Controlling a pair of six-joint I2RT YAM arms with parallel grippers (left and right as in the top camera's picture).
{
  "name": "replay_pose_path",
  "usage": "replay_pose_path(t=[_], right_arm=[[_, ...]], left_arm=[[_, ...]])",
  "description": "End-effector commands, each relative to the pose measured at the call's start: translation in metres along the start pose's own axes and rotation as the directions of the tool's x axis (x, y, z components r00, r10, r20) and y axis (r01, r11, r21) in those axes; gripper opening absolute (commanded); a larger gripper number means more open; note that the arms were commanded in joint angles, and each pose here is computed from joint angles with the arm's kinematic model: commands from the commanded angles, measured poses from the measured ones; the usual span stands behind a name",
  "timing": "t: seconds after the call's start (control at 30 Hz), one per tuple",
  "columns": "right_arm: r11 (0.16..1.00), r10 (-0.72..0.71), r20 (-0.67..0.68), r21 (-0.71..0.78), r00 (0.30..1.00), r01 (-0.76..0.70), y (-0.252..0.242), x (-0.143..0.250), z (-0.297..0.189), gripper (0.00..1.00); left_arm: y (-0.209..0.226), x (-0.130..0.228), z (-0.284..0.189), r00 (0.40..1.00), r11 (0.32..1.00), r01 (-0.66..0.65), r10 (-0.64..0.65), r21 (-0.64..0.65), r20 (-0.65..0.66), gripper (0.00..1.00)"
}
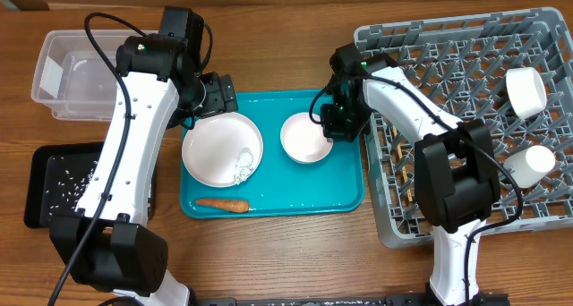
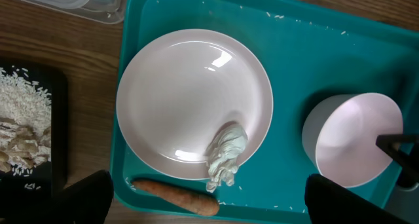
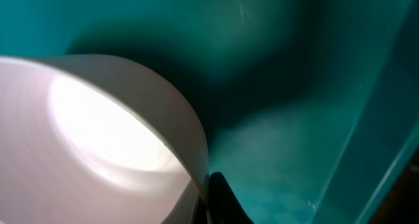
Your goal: Sort waste into correct bins and load items into the dishwasher
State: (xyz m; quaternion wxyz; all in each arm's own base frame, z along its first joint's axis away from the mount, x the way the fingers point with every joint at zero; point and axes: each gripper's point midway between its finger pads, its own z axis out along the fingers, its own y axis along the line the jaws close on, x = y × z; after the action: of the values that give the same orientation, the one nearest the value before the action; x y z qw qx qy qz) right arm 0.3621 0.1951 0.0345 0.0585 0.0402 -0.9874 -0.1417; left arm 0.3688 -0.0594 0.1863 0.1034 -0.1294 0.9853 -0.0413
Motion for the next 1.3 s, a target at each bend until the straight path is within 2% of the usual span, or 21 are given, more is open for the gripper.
replay_pose_path(t=[0.0, 0.1, 0.17, 0.23, 0.33, 0.43, 0.5, 0.53, 0.57, 0.6, 0.7, 1.0, 1.07, 1.27], right_arm=[[1.0, -0.007, 0.147, -0.01, 0.989, 0.009, 0.006, -0.025, -0.059, 0.04], [0.999, -0.005, 0.296, 0.032, 0.955, -0.005, -0.002, -0.036, -0.122, 0.04], [0.997, -0.004, 0.431, 0.074, 0.902, -0.031, -0.012, -0.042, -0.177, 0.04], [0.989, -0.003, 0.548, 0.124, 0.837, -0.078, -0.028, -0.043, -0.224, 0.04], [0.931, 0.0, 0.711, 0.257, 0.703, -0.26, -0.077, -0.038, -0.291, 0.04], [0.763, -0.009, 0.809, 0.386, 0.588, -0.519, -0.139, -0.023, -0.341, 0.04], [0.527, 0.024, 0.897, 0.364, 0.441, -0.768, -0.186, 0.0, -0.373, 0.04], [0.416, 0.014, 0.929, 0.332, 0.371, -0.847, -0.202, 0.011, -0.385, 0.04], [0.322, -0.01, 0.947, 0.308, 0.322, -0.895, -0.214, 0.02, -0.394, 0.04], [0.253, -0.036, 0.952, 0.303, 0.304, -0.919, -0.223, 0.024, -0.399, 0.04], [0.156, -0.046, 0.948, 0.317, 0.314, -0.935, -0.251, 0.019, -0.389, 0.04], [0.05, 0.041, 0.871, 0.487, 0.489, -0.872, -0.315, -0.016, -0.302, 0.04], [0.051, 0.059, 0.848, 0.524, 0.526, -0.85, -0.321, -0.023, -0.283, 0.04], [0.157, 0.145, 0.781, 0.588, 0.607, -0.794, -0.322, -0.04, -0.23, 0.04]], left_arm=[[0.0, -0.005, -0.009, 1.0, 1.0, 0.005, -0.005, 0.008, 0.028, 0.95], [0.0, -0.004, -0.009, 1.0, 1.0, 0.005, -0.005, 0.007, 0.027, 0.95], [0.0, -0.004, -0.009, 1.0, 1.0, 0.005, -0.005, 0.007, 0.025, 0.95], [0.0, -0.004, -0.009, 1.0, 1.0, 0.005, -0.005, 0.007, 0.025, 0.95], [0.0, -0.004, -0.009, 1.0, 1.0, 0.005, -0.006, 0.007, 0.027, 0.95], [0.0, -0.004, -0.009, 1.0, 1.0, 0.006, -0.007, 0.007, 0.027, 0.95], [0.0, -0.005, -0.009, 0.999, 1.0, 0.017, -0.017, 0.009, 0.029, 0.95], [-0.001, -0.005, -0.009, 0.999, 1.0, 0.017, -0.018, 0.01, 0.031, 0.95], [-0.001, -0.006, -0.009, 0.999, 1.0, 0.022, -0.023, 0.011, 0.033, 0.94], [-0.001, -0.005, -0.009, 0.999, 0.999, 0.033, -0.033, 0.011, 0.031, 0.94], [0.0, -0.005, -0.009, 0.998, 0.999, 0.051, -0.051, 0.01, 0.029, 0.94], [-0.002, -0.009, -0.009, 0.997, 0.997, 0.069, -0.069, 0.02, 0.046, 0.93], [-0.002, -0.009, -0.009, 0.997, 0.997, 0.068, -0.069, 0.019, 0.045, 0.92], [-0.003, -0.007, -0.009, 0.997, 0.997, 0.074, -0.075, 0.023, 0.036, 0.9]])
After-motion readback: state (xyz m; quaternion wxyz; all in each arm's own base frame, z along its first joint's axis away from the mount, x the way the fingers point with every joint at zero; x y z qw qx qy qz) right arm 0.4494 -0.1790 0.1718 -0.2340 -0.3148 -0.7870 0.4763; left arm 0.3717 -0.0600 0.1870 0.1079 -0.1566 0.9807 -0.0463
